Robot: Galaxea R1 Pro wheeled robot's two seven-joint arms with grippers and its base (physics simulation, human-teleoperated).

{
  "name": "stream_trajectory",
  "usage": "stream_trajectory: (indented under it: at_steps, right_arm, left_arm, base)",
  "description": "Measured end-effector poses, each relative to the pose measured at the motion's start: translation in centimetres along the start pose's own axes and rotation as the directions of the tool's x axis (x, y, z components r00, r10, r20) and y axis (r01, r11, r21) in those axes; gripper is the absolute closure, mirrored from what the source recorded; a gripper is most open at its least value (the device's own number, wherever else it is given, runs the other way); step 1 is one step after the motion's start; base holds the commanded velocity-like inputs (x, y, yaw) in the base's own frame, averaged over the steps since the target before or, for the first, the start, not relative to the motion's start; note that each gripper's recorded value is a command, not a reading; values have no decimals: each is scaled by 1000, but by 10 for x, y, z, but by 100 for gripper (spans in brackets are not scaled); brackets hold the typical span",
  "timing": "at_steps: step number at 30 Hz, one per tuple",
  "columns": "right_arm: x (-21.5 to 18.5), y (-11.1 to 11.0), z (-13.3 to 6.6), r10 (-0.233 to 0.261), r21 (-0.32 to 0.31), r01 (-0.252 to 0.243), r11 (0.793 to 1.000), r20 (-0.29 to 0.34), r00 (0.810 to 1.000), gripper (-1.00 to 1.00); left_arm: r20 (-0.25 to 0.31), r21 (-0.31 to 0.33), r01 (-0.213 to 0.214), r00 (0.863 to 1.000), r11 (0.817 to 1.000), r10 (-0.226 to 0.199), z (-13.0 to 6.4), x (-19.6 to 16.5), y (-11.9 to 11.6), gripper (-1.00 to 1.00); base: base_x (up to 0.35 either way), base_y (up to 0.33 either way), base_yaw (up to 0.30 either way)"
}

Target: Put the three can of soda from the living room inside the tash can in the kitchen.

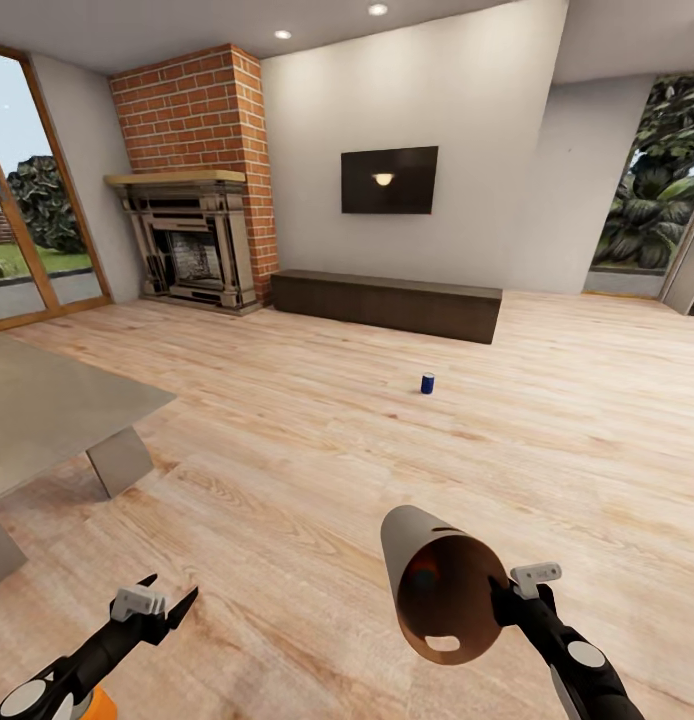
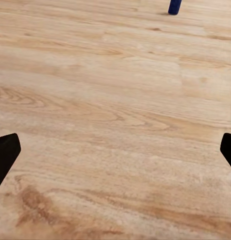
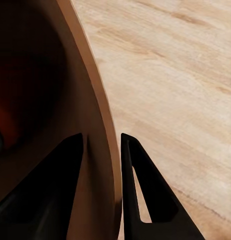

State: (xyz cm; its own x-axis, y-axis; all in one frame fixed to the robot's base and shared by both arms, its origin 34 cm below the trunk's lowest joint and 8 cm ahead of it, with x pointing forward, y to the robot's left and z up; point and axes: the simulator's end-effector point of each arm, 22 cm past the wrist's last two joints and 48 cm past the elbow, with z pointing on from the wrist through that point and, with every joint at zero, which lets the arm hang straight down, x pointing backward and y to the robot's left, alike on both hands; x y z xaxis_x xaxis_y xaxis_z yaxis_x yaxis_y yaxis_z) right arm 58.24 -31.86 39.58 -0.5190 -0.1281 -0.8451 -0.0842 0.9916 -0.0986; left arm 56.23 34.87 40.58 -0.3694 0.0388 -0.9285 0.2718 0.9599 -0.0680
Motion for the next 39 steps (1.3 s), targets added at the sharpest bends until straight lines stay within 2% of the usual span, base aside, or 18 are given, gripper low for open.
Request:
stream_trajectory:
  at_steps: [7,33,39]
  right_arm:
    - [0,0,0,-1,1,1,1000,0,1000,100]
    - [1,0,0,0,0,0,1000,-3,1000,100]
    - [2,0,0,0,1,0,1000,-4,1000,100]
  left_arm:
    - [-6,-2,2,1000,1000,-2,-1,3,1,-100]
    - [-9,-5,2,1000,1000,-2,-1,4,2,-100]
    - [-15,-12,6,1000,1000,-7,-1,5,4,-100]
  base:
    - [-51,55,0]
    - [-210,218,0]
    - [-74,68,0]
